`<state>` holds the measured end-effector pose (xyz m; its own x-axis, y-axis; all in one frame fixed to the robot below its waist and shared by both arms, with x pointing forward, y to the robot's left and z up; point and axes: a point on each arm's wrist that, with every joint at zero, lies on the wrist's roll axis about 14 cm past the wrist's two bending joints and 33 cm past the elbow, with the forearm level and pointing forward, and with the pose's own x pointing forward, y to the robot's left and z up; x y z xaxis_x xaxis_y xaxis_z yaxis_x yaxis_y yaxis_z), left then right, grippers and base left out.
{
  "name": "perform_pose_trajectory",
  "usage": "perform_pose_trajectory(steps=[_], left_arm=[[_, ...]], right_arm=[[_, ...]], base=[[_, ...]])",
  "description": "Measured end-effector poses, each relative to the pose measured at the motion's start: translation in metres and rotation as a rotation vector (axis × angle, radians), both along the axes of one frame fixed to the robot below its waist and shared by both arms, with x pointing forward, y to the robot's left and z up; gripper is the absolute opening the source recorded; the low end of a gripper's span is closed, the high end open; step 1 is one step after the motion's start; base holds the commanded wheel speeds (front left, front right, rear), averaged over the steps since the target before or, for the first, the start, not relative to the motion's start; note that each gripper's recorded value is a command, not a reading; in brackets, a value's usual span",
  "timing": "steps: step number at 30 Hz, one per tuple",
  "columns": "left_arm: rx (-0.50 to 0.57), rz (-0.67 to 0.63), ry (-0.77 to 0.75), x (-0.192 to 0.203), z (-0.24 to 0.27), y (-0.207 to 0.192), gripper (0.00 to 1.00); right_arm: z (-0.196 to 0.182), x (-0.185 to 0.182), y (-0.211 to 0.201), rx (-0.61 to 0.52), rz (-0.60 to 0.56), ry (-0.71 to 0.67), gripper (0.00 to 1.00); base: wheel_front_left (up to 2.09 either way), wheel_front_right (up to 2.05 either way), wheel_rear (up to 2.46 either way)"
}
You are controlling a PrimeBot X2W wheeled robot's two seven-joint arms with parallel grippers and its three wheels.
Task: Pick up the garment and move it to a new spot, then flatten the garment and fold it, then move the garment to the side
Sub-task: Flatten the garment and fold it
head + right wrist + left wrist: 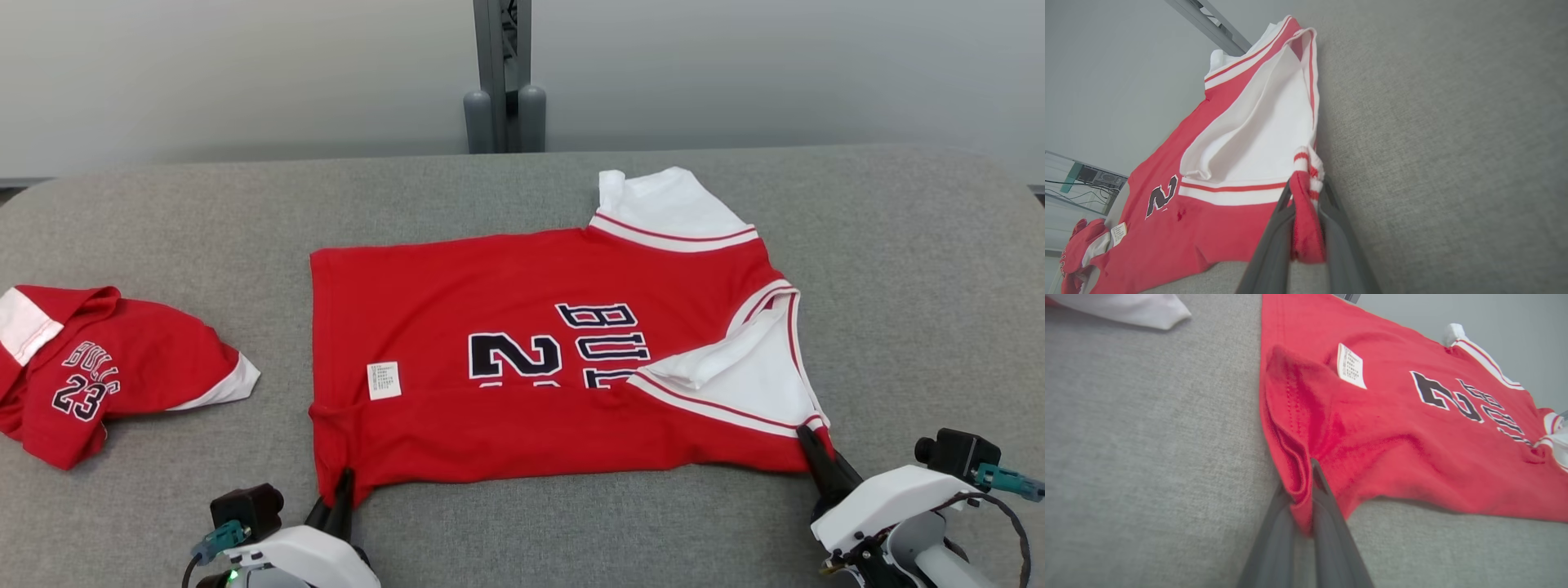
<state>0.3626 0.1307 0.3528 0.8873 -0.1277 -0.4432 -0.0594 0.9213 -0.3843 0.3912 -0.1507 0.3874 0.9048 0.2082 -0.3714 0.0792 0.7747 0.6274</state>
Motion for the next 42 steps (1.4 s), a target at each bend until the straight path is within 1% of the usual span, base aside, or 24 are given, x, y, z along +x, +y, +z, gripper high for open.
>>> perform_pose_trajectory(steps=[4,13,23,29,33,37,42], left_arm=[[0.013,-0.035,0.003,-0.009,-0.001,-0.001,0.00],[0.096,-0.153,0.052,-0.030,-0.007,0.009,0.00],[0.148,-0.258,0.090,-0.045,-0.003,0.018,0.00],[0.160,-0.340,0.152,-0.063,-0.002,0.018,0.00],[0.159,-0.387,0.194,-0.077,0.001,0.018,0.00],[0.181,-0.403,0.212,-0.087,0.007,0.023,0.00],[0.176,-0.416,0.226,-0.097,0.016,0.020,0.00]], right_arm=[[0.004,-0.008,0.001,0.017,0.025,0.017,0.00],[-0.008,-0.043,0.002,0.054,0.107,0.135,0.00],[-0.007,-0.069,-0.009,0.138,0.134,0.213,0.00],[-0.009,-0.089,-0.011,0.170,0.174,0.270,0.00],[-0.010,-0.103,-0.004,0.237,0.201,0.320,0.00],[-0.012,-0.118,-0.005,0.262,0.221,0.360,0.00],[-0.013,-0.122,-0.011,0.266,0.209,0.373,0.00]], base=[[0.00,0.00,0.00],[0.00,0.00,0.00],[0.00,0.00,0.00],[0.00,0.00,0.00],[0.00,0.00,0.00],[0.00,0.00,0.00],[0.00,0.00,0.00]])
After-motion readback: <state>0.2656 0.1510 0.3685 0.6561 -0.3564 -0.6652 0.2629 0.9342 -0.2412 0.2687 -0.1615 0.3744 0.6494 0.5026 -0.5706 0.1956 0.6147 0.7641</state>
